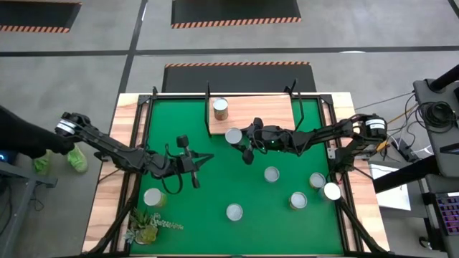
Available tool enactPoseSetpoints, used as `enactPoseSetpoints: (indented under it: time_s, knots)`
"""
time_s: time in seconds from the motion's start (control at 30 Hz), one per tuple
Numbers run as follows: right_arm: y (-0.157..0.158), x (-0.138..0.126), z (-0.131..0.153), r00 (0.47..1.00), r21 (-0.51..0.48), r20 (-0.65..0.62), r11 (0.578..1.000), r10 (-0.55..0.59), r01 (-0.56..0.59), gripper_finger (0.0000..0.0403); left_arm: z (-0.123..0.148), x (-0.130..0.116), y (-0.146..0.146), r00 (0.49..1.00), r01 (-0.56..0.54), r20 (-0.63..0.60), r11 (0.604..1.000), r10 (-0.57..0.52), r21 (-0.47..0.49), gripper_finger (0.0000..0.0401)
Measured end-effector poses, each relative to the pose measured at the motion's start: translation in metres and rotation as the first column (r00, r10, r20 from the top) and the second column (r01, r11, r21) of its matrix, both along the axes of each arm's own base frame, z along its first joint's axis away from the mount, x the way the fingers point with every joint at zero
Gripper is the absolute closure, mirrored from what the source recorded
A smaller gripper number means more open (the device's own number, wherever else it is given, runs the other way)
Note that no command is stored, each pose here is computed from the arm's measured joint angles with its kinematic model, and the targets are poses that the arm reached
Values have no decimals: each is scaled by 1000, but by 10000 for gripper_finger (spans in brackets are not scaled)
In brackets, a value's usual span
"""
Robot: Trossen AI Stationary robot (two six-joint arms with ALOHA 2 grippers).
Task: Pick and place cans onto a shelf
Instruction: Put the canned peas on the shelf
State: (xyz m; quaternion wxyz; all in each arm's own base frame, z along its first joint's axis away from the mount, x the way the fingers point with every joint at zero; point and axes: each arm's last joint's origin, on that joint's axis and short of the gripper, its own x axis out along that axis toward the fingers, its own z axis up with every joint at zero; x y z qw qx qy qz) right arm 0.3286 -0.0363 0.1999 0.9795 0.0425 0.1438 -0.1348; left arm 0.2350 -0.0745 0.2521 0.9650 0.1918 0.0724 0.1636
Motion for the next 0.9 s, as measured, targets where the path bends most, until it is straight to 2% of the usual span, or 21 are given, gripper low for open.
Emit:
enactPoseSetpoints:
  time_s: [0.17,0.47,0.63,0.8,0.9]
  knots:
    - [-1,-5,-6,999,-10,6,999,-37,37,115,2,-4,2,1000,-13,-16,1000,14,27,401]
    - [-3,-12,-20,979,9,184,996,-87,86,115,7,-24,15,971,-238,-6,968,239,83,401]
    - [-6,0,-30,983,-9,154,995,-97,99,115,7,-39,22,956,-293,22,954,292,67,401]
    - [-11,16,-33,977,-32,177,992,-115,123,115,7,-51,27,952,-301,57,953,299,28,401]
    - [-19,25,-34,970,-38,179,984,-163,172,115,10,-54,28,951,-301,72,953,300,12,401]
